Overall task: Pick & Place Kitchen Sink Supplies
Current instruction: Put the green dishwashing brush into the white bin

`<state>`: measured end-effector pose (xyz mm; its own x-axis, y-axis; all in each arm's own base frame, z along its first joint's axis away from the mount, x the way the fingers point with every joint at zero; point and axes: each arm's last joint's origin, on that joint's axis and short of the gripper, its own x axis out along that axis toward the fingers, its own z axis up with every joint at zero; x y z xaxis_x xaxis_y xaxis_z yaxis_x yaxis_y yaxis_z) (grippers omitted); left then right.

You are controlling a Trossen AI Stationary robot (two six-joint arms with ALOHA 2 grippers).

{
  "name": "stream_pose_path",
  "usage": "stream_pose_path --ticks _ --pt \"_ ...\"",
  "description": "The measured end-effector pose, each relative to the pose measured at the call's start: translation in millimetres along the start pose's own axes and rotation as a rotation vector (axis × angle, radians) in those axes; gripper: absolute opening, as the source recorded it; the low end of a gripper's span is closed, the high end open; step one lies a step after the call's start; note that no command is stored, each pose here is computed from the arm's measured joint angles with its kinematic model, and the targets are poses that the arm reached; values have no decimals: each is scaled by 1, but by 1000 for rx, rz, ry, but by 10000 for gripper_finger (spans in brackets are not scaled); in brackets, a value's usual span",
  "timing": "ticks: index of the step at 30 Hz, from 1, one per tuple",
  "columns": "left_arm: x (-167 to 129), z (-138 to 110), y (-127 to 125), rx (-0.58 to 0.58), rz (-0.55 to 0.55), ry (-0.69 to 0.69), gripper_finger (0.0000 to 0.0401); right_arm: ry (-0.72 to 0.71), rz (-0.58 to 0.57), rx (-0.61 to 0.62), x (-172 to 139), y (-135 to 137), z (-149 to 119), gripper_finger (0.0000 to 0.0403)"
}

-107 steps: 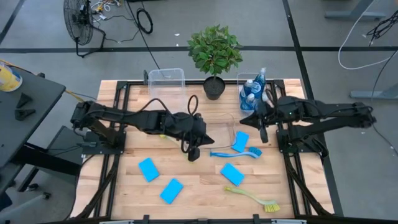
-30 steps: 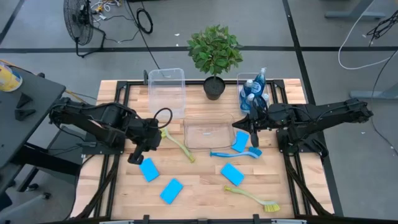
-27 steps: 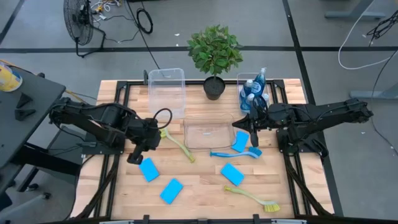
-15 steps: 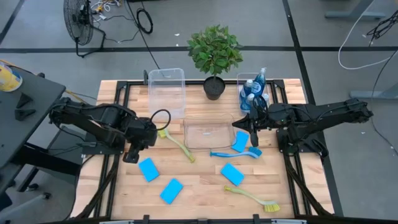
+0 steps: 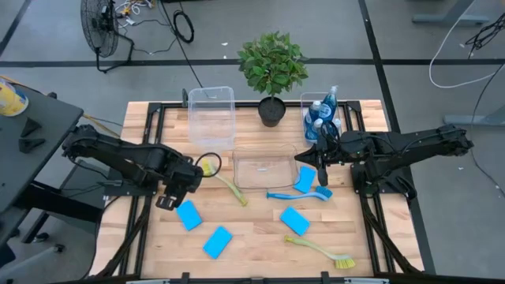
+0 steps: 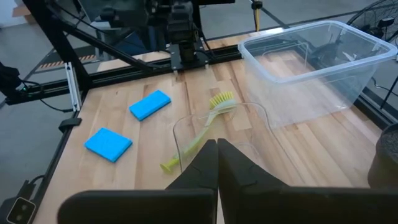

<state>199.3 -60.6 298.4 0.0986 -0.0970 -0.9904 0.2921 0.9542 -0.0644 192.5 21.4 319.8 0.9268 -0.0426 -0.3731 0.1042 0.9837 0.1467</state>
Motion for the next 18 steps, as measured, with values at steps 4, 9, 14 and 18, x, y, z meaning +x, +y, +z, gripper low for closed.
stream_pose_path --ticks 4,9,14,18 --pt "13 0 3 1 23 4 149 0 0 0 0 0 0 0" --pt "25 2 9 12 33 -31 204 0 0 0 0 0 0 0" --pt "40 9 20 46 66 -122 240 0 0 0 0 0 0 0" --pt "52 12 33 61 99 -185 251 0 0 0 0 0 0 0"
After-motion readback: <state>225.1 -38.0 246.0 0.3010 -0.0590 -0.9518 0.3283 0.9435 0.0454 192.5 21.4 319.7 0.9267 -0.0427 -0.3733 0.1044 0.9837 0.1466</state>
